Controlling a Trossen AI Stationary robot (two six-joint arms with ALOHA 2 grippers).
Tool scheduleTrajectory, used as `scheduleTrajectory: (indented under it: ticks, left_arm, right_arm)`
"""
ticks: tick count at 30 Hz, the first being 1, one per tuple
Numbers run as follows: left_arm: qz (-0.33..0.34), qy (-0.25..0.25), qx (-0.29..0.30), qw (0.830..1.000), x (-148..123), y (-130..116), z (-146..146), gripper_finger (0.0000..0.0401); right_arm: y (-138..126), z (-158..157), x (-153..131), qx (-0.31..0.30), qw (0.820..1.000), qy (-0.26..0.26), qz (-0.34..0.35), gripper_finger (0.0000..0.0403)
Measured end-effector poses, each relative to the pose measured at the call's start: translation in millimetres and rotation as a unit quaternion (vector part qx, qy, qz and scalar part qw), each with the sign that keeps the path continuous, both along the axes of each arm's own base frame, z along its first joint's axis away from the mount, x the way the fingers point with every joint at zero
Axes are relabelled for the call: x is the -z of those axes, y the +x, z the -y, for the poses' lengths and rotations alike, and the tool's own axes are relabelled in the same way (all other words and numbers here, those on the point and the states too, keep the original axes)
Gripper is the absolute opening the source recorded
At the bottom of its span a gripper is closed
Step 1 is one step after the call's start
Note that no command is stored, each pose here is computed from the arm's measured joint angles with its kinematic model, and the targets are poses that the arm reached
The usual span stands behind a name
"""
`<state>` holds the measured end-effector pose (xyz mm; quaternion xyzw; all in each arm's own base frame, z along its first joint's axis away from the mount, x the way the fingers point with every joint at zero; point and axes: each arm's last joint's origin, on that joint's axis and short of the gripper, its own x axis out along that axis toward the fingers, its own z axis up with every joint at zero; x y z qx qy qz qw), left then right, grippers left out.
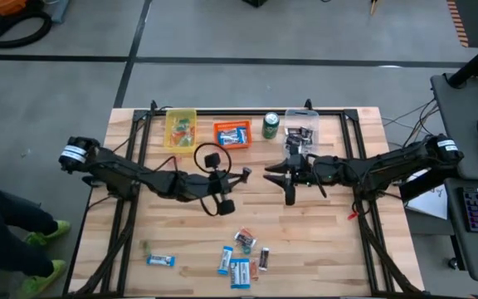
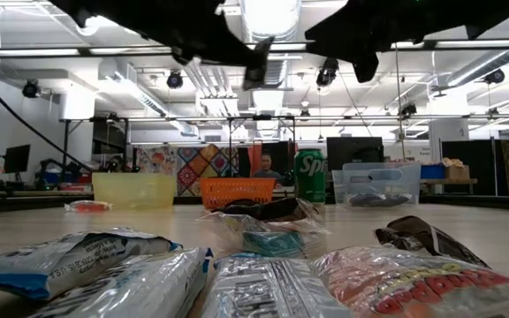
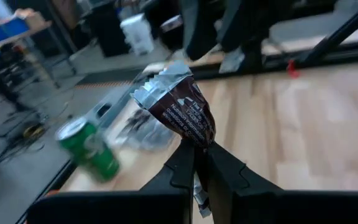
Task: Organize candy in baskets
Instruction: Put the brown chocolate into the transparent bin
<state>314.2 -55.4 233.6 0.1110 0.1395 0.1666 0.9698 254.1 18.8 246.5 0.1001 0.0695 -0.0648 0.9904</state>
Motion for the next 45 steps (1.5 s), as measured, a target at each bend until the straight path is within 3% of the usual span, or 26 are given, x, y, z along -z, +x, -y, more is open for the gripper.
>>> scheduleTrajectory:
  ticks: [5,16,28,35,45]
  left_arm:
    - [0.026,0.017,0.016,0.999,8,12,3,0.0002]
    - [0.041,0.015,0.008,0.999,14,38,7,0.0002]
    - [0.030,0.033,-0.024,0.999,11,65,11,0.0002]
    - [0.033,0.029,-0.025,0.999,10,65,11,0.0002]
    - [0.035,0.023,-0.025,0.999,10,65,11,0.0037]
  right_arm:
    - [-1,-4,0,0.030,0.999,0.010,0.005,0.0131]
    - [-2,-6,1,0.032,0.999,0.042,0.009,0.0206]
    - [-2,-7,2,0.027,0.999,0.036,0.005,0.0204]
    - [-2,-7,2,0.026,0.999,0.029,0.004,0.0162]
    - [-2,-7,2,0.024,1.000,0.019,0.003,0.0030]
